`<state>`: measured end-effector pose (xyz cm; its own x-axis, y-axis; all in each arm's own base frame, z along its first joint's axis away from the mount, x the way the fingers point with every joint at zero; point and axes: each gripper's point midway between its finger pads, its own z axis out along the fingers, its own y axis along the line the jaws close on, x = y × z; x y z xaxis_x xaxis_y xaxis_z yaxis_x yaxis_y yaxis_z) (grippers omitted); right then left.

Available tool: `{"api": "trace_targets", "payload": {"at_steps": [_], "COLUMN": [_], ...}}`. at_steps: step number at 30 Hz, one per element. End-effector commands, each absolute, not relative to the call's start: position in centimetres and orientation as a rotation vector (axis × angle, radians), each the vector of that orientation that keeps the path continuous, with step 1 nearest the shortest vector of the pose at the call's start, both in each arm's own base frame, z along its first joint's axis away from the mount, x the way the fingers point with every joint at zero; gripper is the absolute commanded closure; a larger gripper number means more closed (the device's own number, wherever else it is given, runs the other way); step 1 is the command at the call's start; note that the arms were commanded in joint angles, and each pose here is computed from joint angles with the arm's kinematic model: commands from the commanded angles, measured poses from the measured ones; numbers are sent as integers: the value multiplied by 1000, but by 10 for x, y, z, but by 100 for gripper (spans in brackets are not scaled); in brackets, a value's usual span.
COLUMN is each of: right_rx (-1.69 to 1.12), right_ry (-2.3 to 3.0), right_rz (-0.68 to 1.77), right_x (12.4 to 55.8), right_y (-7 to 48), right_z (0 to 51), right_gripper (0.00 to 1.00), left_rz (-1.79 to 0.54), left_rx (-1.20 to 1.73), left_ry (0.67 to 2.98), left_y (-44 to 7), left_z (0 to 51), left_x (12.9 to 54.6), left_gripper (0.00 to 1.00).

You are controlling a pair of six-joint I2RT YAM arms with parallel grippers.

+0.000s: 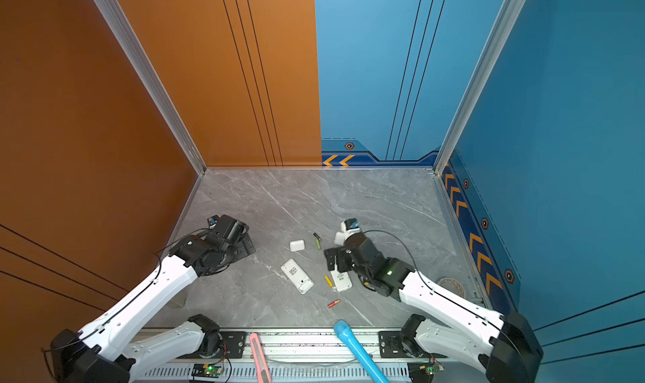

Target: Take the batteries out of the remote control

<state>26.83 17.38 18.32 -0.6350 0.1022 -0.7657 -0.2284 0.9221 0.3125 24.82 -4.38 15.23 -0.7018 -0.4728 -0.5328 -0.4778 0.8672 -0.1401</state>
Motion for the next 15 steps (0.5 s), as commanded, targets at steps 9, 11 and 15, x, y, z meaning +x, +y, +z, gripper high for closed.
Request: {"api": "trace_targets", "payload": {"at_steps": [9, 11, 15], "right_rx": [599, 538, 389], "right_ry": [2179, 2062, 1967], "right_rz": [-210, -261, -308], "right_x": [324, 336, 369], "right_y": [-98, -98, -80], "right_z": [121, 113, 110], "right_gripper": [0, 0, 0], "left_rz": [352, 375, 427], "left_rx": [-467, -383, -264], "left_ry": [1987, 1895, 1908], "left_y": [32, 35, 41], "left_z": [166, 163, 134], "left_x": [311, 322, 342], "left_gripper": [2, 2, 2]}}
